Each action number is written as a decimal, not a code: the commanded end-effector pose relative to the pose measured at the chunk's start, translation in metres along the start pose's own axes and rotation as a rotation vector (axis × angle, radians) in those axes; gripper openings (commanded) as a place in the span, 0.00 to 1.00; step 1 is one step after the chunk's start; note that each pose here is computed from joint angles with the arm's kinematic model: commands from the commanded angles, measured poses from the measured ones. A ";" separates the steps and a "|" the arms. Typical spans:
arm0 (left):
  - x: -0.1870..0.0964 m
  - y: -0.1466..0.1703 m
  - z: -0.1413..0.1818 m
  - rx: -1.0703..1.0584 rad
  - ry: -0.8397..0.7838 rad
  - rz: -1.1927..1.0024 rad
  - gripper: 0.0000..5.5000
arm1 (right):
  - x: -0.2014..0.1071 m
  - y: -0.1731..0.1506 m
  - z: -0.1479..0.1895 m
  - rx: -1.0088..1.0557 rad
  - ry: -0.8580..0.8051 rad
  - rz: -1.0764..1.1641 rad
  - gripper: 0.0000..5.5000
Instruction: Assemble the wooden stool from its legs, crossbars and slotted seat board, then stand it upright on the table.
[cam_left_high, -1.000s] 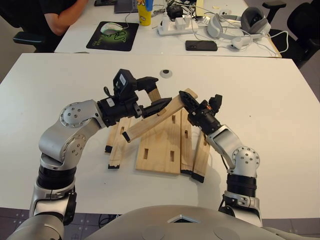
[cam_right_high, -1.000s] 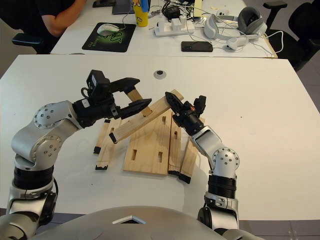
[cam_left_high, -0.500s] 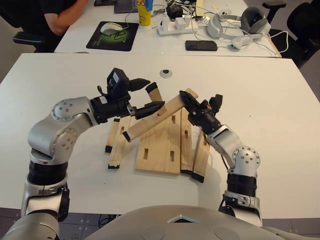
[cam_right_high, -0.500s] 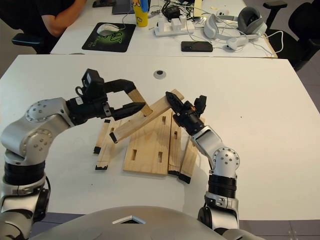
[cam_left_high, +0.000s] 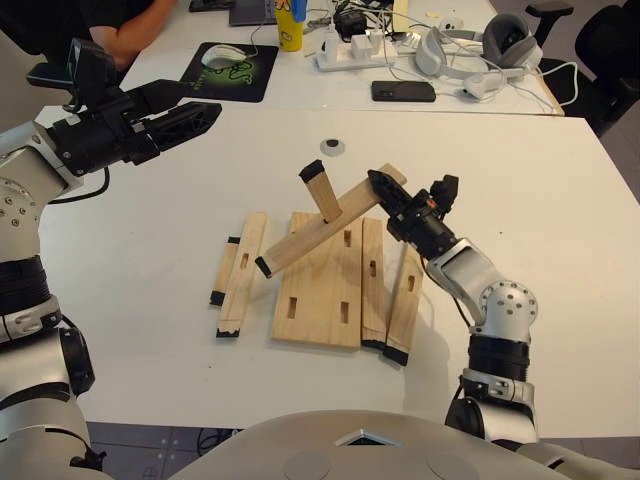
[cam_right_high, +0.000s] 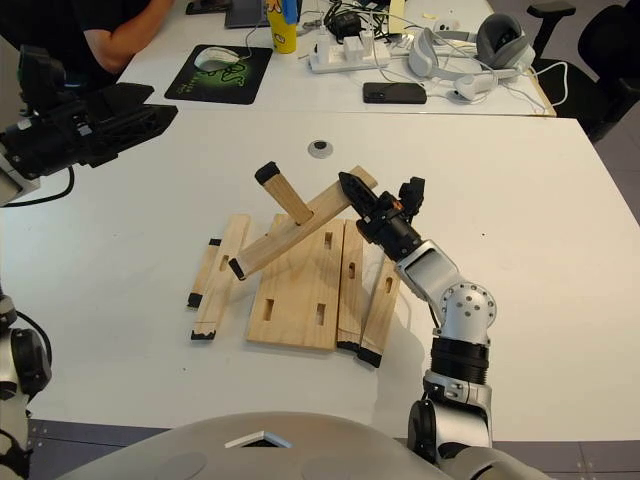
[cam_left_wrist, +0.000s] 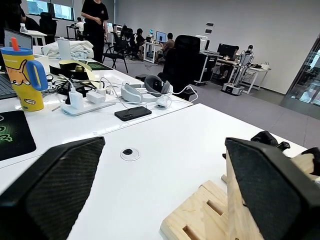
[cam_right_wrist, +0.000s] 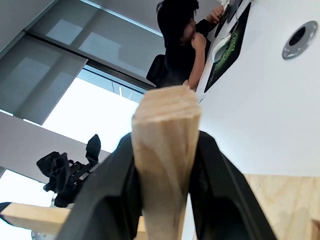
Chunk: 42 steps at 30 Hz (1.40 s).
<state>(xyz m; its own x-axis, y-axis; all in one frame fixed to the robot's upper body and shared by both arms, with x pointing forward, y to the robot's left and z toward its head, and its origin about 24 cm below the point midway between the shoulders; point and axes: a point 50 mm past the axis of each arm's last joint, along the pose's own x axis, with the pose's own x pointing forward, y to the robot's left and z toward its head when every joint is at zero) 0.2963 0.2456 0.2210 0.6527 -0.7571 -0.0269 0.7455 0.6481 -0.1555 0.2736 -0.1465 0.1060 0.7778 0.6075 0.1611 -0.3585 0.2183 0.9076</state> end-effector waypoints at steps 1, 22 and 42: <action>0.003 0.003 0.002 0.024 0.004 0.003 0.81 | 0.004 0.009 0.013 -0.048 0.025 0.064 0.19; 0.043 -0.002 -0.013 -0.003 -0.067 -0.048 0.81 | 0.038 0.059 0.087 -0.427 0.239 0.311 0.19; 0.066 -0.019 -0.024 -0.035 -0.062 -0.116 0.81 | 0.063 0.074 0.075 -0.516 0.402 0.446 0.19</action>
<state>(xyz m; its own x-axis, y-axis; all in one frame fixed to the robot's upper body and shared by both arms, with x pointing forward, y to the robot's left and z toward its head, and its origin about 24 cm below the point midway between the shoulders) 0.3219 0.1860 0.1938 0.5877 -0.8063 0.0666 0.7985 0.5649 -0.2082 0.3301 -0.1580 0.1976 0.3501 0.9063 0.2366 -0.8250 0.1788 0.5360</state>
